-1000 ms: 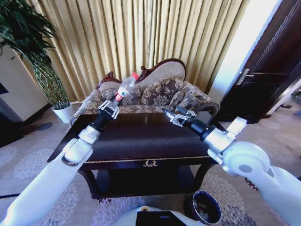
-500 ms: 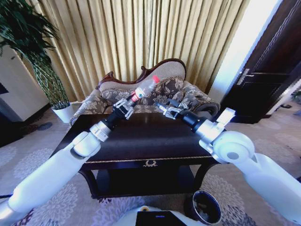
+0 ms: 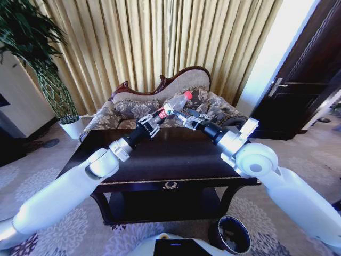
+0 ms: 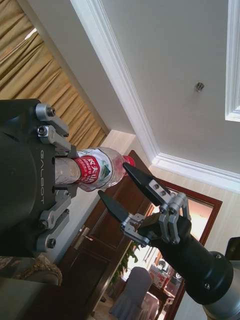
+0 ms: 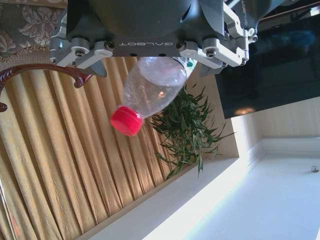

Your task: Move to the front of the table and place the trash on the table into the trash bin.

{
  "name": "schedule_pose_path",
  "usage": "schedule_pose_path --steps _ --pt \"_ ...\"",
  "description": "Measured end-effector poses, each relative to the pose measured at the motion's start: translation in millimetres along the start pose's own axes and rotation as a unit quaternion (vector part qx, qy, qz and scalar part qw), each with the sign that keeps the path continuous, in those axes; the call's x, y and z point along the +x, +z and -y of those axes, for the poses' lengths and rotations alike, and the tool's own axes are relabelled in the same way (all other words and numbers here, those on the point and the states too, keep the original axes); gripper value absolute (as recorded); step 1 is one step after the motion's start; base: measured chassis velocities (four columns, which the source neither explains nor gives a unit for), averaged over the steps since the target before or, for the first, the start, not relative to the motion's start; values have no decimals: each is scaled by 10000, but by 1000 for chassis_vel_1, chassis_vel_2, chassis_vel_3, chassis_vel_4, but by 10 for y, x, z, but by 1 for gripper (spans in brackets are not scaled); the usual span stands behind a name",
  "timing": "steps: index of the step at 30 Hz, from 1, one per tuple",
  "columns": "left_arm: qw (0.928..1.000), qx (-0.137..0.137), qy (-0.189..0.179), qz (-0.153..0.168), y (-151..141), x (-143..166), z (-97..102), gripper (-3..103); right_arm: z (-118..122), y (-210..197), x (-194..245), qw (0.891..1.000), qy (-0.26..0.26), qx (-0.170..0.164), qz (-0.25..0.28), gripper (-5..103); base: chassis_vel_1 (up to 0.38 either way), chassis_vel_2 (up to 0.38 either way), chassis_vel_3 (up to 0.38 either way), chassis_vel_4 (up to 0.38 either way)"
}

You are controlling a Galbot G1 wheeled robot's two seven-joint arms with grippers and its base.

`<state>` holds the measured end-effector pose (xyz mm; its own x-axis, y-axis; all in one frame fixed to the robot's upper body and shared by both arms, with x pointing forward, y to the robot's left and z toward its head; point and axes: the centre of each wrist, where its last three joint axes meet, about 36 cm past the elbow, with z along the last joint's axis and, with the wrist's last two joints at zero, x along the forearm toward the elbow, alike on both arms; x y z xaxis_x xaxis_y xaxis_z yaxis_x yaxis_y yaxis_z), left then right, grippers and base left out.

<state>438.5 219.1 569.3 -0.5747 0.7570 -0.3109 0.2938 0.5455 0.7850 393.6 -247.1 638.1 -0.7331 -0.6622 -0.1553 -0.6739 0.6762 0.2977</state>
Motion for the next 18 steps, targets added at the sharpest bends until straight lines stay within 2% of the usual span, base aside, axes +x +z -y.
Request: schedule_pose_path --steps 18 --pt "9995 164 218 161 -63 -252 178 24 18 -21 -36 10000 -2 12 -3 100 0 0 0 0"
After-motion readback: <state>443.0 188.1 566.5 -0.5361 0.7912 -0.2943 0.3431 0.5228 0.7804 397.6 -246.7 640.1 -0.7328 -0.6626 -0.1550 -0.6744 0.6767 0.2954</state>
